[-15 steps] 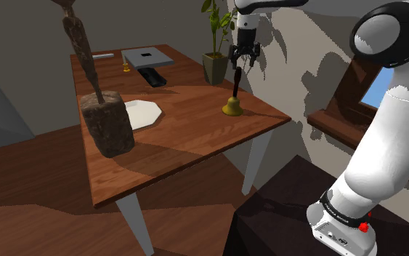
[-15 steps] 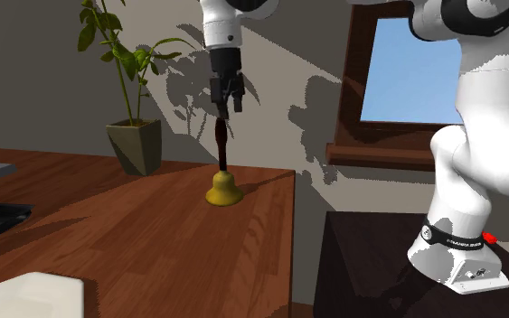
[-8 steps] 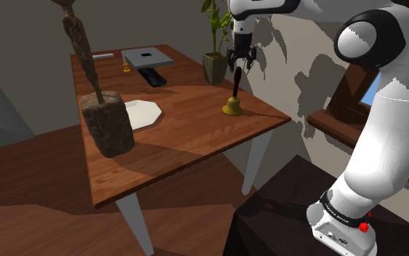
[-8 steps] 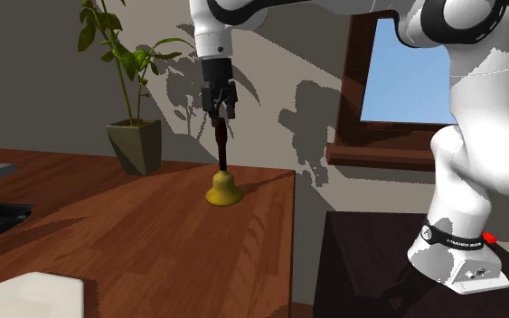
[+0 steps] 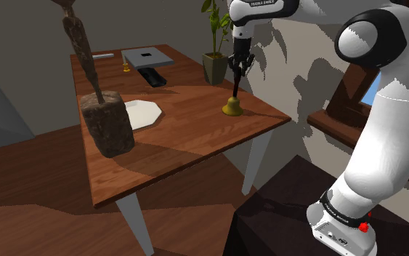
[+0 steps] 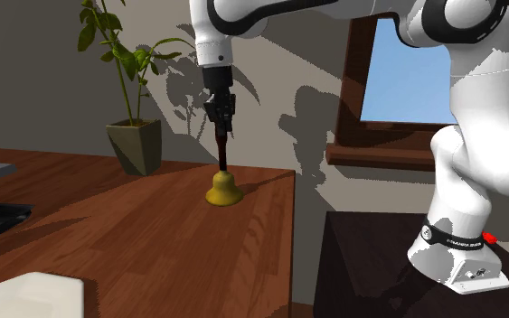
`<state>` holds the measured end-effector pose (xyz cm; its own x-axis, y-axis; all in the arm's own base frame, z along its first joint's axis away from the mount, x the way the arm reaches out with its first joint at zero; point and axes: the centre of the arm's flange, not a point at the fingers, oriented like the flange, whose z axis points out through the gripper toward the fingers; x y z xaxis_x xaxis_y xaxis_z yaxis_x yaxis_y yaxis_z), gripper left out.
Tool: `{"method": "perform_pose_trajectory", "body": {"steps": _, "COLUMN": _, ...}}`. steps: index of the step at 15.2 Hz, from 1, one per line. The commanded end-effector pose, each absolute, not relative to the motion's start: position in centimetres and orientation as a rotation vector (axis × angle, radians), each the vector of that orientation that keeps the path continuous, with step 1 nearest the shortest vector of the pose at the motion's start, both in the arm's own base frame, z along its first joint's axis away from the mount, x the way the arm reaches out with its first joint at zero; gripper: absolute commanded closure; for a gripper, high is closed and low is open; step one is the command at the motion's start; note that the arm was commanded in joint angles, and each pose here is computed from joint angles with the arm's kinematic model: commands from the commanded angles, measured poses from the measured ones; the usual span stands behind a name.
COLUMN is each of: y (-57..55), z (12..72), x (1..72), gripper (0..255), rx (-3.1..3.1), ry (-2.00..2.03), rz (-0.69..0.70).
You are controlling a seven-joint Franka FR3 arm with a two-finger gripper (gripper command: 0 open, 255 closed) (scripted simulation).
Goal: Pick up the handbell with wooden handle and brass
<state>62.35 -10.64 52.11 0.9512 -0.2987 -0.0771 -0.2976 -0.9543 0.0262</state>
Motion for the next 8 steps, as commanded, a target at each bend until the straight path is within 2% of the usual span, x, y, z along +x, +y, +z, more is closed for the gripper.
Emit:
{"method": "perform_pose_trajectory", "body": {"steps": 1, "y": -10.7, "z": 52.0, "x": 62.4, "gripper": 255, "rx": 3.089, "ry": -0.472, "rz": -0.127}}
{"method": "perform_pose_trajectory", "body": {"steps": 8, "y": -10.6, "z": 53.1, "x": 62.4, "gripper": 255, "rx": 3.089, "ry": -0.472, "rz": -0.127}}
